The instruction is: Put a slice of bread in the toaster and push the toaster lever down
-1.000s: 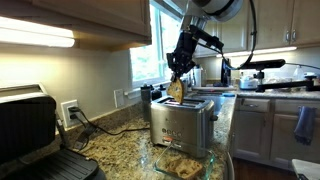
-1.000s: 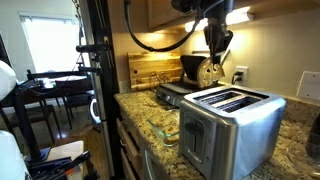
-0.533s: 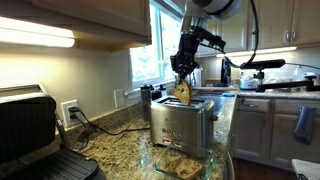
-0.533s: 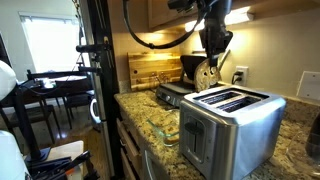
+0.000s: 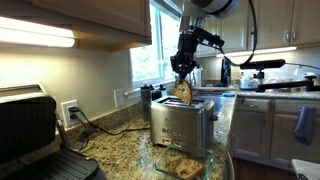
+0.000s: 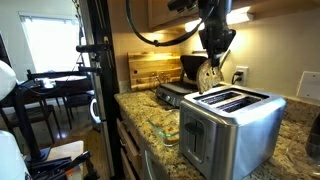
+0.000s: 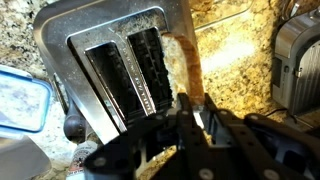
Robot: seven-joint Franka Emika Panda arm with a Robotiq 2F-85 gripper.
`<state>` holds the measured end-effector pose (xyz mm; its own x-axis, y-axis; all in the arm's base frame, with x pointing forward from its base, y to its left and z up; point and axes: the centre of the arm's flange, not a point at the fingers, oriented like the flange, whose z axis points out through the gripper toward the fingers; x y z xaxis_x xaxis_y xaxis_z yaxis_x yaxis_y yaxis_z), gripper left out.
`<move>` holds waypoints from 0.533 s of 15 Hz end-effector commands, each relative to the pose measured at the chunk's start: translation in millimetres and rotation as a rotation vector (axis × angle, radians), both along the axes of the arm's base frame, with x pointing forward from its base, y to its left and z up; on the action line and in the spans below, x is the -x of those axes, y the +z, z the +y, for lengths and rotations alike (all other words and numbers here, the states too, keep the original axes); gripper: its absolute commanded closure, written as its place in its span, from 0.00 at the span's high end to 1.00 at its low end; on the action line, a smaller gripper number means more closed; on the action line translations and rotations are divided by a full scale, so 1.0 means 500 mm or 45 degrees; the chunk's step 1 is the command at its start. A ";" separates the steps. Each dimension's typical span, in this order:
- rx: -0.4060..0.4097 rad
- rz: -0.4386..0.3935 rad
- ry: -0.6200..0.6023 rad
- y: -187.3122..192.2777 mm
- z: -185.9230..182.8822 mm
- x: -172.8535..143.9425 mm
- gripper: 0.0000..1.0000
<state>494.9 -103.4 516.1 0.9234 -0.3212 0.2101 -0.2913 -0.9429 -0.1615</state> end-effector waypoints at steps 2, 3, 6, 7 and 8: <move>0.034 0.023 0.013 0.008 -0.004 -0.016 0.05; 0.034 0.025 0.010 0.007 -0.006 -0.022 0.05; 0.032 0.026 0.002 0.008 -0.011 -0.031 0.05; 0.033 0.027 -0.002 0.007 -0.013 -0.035 0.05; 0.032 0.029 -0.005 0.007 -0.015 -0.036 0.05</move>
